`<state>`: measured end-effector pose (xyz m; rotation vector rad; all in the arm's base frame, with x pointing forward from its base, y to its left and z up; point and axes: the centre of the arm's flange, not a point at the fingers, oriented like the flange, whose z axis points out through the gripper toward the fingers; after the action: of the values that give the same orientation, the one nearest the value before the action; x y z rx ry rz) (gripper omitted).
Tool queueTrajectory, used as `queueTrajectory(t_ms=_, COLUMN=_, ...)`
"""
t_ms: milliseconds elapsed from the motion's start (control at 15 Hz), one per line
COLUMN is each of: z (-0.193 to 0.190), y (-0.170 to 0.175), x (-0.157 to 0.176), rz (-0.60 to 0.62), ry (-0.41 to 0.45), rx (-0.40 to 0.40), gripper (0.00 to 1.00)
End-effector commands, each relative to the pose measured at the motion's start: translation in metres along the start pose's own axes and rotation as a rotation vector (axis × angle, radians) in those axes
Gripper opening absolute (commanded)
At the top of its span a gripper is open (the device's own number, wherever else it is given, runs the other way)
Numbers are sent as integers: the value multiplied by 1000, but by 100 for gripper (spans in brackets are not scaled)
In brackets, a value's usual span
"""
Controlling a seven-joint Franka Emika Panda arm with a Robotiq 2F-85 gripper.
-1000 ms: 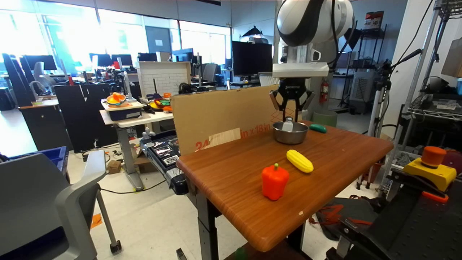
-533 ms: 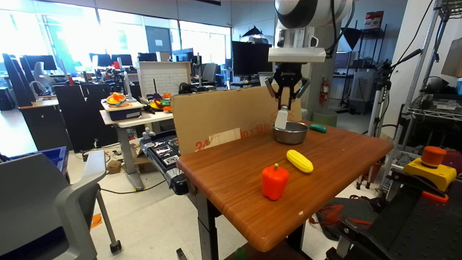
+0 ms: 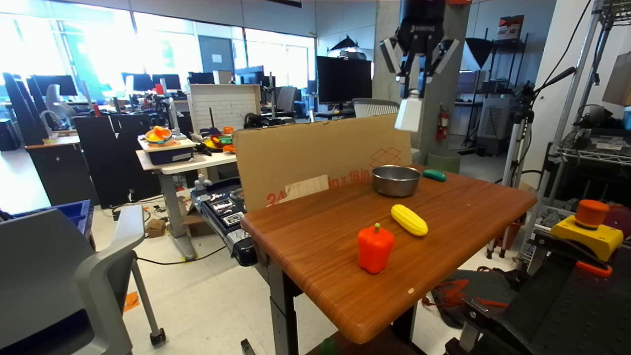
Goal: Pick up the salt cellar and put it on the table
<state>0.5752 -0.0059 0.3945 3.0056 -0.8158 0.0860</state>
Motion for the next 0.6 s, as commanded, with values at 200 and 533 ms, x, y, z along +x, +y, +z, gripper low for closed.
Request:
queueTrajectory(t_ms=200, z=3, y=70, x=-35, rz=-151, ry=-21, rx=-64, gripper=7)
queueTrajectory(t_ms=533, z=63, y=108, x=-35, rz=-123, ry=55, rx=-148, gripper=7)
